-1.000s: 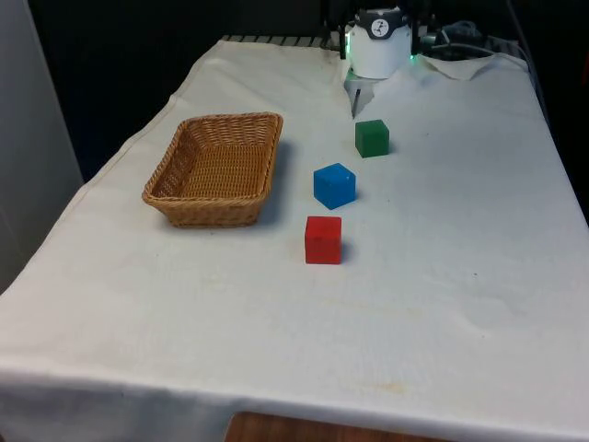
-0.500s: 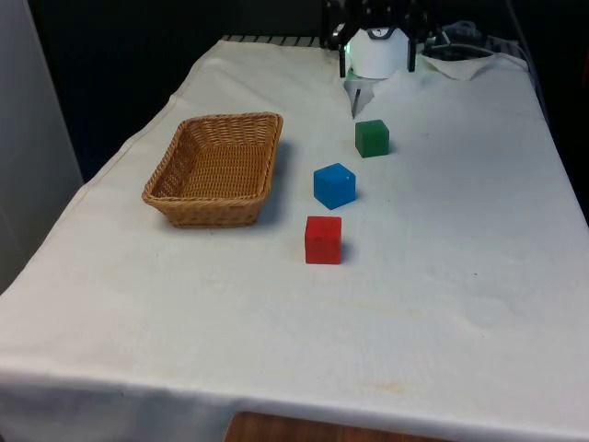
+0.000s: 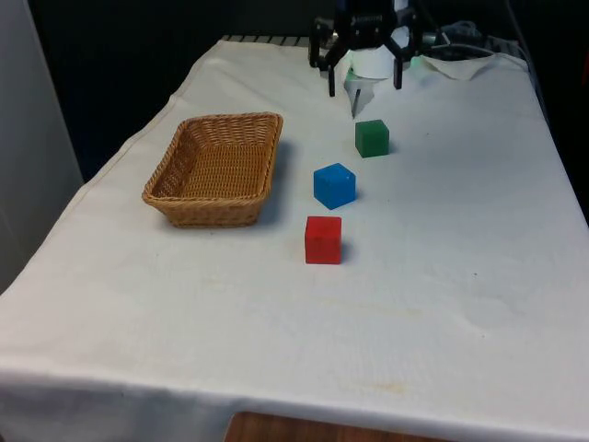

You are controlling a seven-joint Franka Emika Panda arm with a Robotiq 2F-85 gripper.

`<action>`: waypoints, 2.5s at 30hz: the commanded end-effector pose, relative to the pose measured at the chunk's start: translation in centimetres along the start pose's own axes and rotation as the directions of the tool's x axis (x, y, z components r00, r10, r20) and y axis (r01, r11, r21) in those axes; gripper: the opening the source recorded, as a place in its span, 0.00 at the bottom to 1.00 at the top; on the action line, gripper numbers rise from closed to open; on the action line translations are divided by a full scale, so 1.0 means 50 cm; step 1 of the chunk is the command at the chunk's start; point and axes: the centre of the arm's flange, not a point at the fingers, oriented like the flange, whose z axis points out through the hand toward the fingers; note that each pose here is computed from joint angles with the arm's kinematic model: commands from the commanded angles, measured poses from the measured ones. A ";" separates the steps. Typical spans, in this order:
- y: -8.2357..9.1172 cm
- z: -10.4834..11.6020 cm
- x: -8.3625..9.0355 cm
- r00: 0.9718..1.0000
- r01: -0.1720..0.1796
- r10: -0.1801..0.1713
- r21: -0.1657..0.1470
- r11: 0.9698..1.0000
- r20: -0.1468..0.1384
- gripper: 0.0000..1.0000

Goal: Pick up the blue cube and place it into the basket.

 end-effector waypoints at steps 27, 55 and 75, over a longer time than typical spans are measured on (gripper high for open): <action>0.009 0.126 -0.023 0.991 0.122 -0.124 -0.045 0.992 -0.046 1.00; 0.054 0.247 -0.055 0.980 0.185 -0.190 -0.078 0.980 -0.057 1.00; 0.051 0.338 -0.091 0.966 0.238 -0.248 -0.119 0.964 -0.072 1.00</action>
